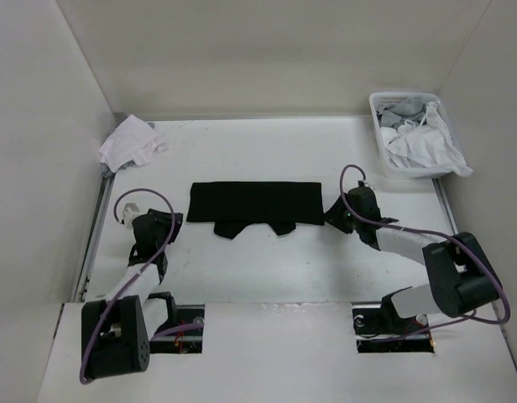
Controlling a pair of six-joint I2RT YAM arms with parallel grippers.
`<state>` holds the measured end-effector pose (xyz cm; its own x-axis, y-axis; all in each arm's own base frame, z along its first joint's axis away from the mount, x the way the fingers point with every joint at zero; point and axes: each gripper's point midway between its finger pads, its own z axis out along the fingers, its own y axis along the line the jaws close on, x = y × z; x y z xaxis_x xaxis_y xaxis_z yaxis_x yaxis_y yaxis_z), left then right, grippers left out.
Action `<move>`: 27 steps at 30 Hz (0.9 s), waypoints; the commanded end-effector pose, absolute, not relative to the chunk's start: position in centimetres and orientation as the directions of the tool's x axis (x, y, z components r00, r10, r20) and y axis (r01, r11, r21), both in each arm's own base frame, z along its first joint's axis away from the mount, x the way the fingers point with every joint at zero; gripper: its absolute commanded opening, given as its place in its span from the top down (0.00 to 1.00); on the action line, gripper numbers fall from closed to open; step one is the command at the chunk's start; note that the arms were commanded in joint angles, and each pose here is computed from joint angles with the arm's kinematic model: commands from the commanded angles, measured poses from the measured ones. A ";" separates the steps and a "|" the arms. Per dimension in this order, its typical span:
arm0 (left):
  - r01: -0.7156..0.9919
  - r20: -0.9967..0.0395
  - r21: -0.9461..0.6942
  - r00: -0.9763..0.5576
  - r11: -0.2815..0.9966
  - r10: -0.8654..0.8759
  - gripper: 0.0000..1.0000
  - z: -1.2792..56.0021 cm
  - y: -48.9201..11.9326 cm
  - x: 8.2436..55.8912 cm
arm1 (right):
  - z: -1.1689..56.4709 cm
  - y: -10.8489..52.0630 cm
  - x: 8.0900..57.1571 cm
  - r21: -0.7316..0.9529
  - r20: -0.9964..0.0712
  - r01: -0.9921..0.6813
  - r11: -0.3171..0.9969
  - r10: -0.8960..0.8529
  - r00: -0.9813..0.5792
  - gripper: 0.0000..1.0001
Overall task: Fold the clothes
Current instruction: Fold the tank top
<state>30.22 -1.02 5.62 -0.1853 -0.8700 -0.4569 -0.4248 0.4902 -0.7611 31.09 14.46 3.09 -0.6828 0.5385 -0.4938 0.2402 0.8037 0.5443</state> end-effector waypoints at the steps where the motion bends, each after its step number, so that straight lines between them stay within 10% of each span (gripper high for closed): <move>1: -0.385 -0.488 -0.783 -0.109 0.489 -0.866 0.70 8.7 0.5 30.7 | 6.8 14.4 33.8 0.576 -0.570 0.181 0.797 0.551 -0.610 0.53; 17: -0.013 -0.600 -0.734 -0.456 0.679 -0.657 0.69 11.9 -21.2 34.7 | 3.6 16.5 36.0 0.626 -0.434 0.205 0.753 0.555 -0.709 0.49; 27: -0.043 -0.573 -0.726 -0.514 0.686 -0.639 0.71 8.2 -20.5 33.3 | 1.5 18.3 35.6 0.697 -0.334 0.270 0.664 0.635 -0.697 0.63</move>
<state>32.69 -20.48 5.30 -0.5662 -0.6095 -0.5549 -0.1167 0.7257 -0.6780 36.61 17.90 3.18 -0.6871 0.6146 -0.3874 0.2252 0.6871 0.6907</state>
